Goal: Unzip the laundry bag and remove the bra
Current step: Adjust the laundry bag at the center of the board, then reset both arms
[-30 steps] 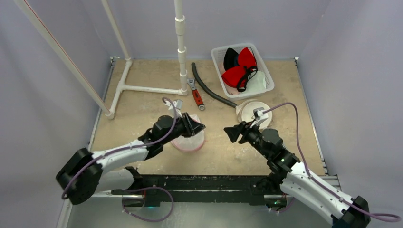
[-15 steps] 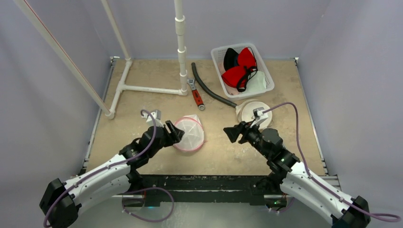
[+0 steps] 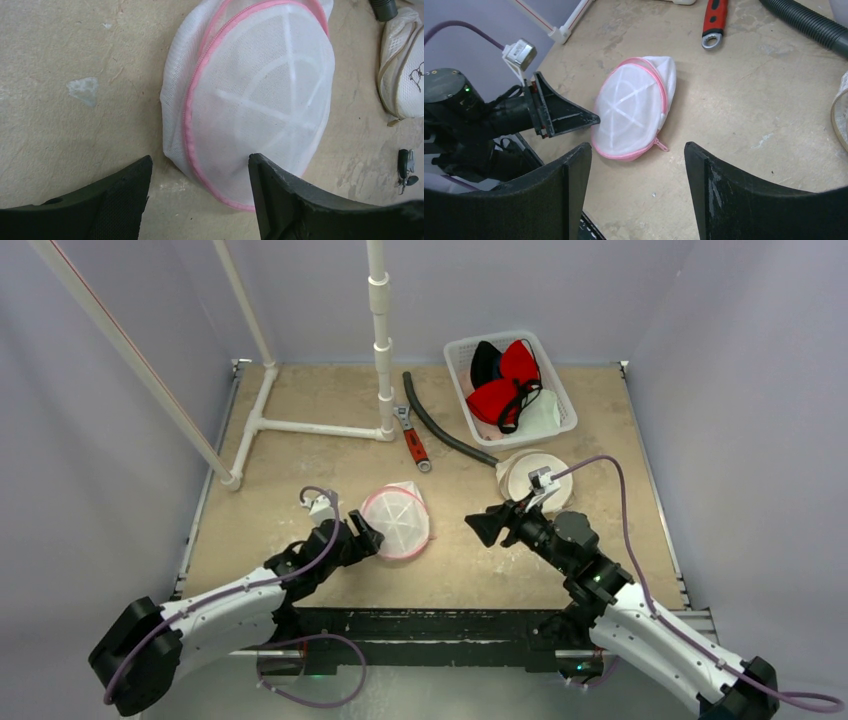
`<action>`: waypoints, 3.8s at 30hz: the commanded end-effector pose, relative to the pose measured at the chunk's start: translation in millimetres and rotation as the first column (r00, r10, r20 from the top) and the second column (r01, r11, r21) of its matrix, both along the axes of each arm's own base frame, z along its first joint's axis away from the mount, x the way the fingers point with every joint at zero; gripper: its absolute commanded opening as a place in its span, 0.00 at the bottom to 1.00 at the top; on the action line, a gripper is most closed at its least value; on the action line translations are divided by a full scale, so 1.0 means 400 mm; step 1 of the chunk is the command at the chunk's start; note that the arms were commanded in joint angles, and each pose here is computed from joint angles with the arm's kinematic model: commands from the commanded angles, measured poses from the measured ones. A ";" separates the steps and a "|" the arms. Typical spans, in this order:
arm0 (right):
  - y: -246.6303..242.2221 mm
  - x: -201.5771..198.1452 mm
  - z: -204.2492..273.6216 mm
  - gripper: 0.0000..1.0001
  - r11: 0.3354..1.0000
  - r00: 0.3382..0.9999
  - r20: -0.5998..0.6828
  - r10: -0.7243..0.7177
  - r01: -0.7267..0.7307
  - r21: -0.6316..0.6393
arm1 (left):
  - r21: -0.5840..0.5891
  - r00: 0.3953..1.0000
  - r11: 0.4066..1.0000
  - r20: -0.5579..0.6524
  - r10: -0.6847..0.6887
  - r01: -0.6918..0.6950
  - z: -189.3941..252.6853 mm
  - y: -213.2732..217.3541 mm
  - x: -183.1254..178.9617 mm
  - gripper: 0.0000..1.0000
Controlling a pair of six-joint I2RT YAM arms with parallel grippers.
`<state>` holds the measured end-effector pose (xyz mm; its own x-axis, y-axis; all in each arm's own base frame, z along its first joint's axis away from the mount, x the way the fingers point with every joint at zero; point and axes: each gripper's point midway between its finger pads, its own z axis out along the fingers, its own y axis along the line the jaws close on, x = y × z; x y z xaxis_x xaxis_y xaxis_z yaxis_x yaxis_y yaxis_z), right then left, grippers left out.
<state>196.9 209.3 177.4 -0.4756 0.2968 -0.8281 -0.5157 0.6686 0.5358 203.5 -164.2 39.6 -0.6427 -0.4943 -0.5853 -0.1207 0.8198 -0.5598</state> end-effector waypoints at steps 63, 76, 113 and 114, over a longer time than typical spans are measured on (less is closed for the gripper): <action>-0.108 0.014 0.349 0.98 0.912 0.960 0.108 -0.257 0.204 0.356 | 0.276 0.952 0.958 0.306 -0.015 -0.073 0.468 0.097 0.067 0.72; -0.125 0.070 0.348 0.98 0.841 0.927 -0.079 -0.368 0.368 0.397 | 0.350 0.875 0.858 0.439 0.205 -0.377 0.521 0.279 0.059 0.82; -0.082 0.082 0.360 0.98 0.949 0.916 0.293 -0.275 0.210 0.236 | 0.505 0.707 0.504 0.582 0.402 -0.701 0.173 0.490 0.236 0.93; -0.079 0.078 0.352 0.98 0.954 0.920 0.291 -0.263 0.202 0.222 | 0.499 0.694 0.488 0.589 0.415 -0.716 0.175 0.497 0.238 0.93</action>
